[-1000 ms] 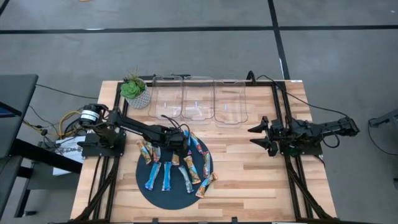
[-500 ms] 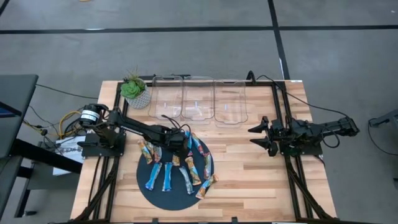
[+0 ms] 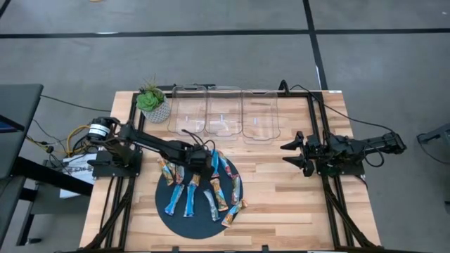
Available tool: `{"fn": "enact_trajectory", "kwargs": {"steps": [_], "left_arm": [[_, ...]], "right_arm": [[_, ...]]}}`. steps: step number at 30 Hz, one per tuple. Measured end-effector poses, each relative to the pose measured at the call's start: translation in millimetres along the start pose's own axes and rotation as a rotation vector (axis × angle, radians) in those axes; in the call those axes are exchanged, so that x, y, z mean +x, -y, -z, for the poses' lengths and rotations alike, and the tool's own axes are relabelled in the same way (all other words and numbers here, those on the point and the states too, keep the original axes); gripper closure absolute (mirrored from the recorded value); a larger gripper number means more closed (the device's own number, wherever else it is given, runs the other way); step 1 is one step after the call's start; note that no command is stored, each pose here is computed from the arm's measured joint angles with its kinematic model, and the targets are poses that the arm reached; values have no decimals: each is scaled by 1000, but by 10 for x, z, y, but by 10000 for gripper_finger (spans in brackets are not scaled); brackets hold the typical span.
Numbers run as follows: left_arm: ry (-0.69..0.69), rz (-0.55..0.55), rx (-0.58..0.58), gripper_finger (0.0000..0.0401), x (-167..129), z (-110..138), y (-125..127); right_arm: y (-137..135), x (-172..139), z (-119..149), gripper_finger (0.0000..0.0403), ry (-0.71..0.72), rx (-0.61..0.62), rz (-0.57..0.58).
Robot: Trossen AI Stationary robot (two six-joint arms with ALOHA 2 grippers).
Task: Pick and place Granola Bars by type
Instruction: Put the orange granola bar into the left transparent bin
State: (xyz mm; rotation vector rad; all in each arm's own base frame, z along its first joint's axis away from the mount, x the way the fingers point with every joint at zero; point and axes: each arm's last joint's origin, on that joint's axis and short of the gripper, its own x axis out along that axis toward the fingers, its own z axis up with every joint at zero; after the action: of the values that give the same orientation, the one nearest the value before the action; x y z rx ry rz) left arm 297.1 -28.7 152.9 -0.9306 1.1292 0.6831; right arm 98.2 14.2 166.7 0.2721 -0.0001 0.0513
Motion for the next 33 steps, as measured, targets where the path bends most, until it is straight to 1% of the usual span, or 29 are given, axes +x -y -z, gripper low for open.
{"fn": "enact_trajectory", "kwargs": {"steps": [4, 8, 11, 17, 21, 24, 28, 33], "left_arm": [[52, 45, -7, 350, -173, -38, 3], [151, 107, -21, 350, -425, -89, -5], [239, 175, -36, 351, -637, -133, -9], [422, 357, -92, 350, -1055, -227, -10], [543, 504, -89, 350, -1341, -264, 5], [609, 576, -85, 350, -1495, -273, 6], [625, 591, -83, 350, -1548, -269, -9], [677, 549, -64, 350, -1550, -337, -46]], "right_arm": [[0, 0, 0, 159, 0, 0, 0], [0, 0, -1, 159, 0, 0, 0], [0, 0, -1, 159, 0, 0, 0], [0, 0, -1, 159, 1, 0, 0], [0, 0, -2, 159, 2, 0, 1], [0, 0, -2, 159, 2, 0, 1], [0, 0, -1, 159, 2, 0, 1], [0, 0, -2, 159, 2, 0, 1]]}}
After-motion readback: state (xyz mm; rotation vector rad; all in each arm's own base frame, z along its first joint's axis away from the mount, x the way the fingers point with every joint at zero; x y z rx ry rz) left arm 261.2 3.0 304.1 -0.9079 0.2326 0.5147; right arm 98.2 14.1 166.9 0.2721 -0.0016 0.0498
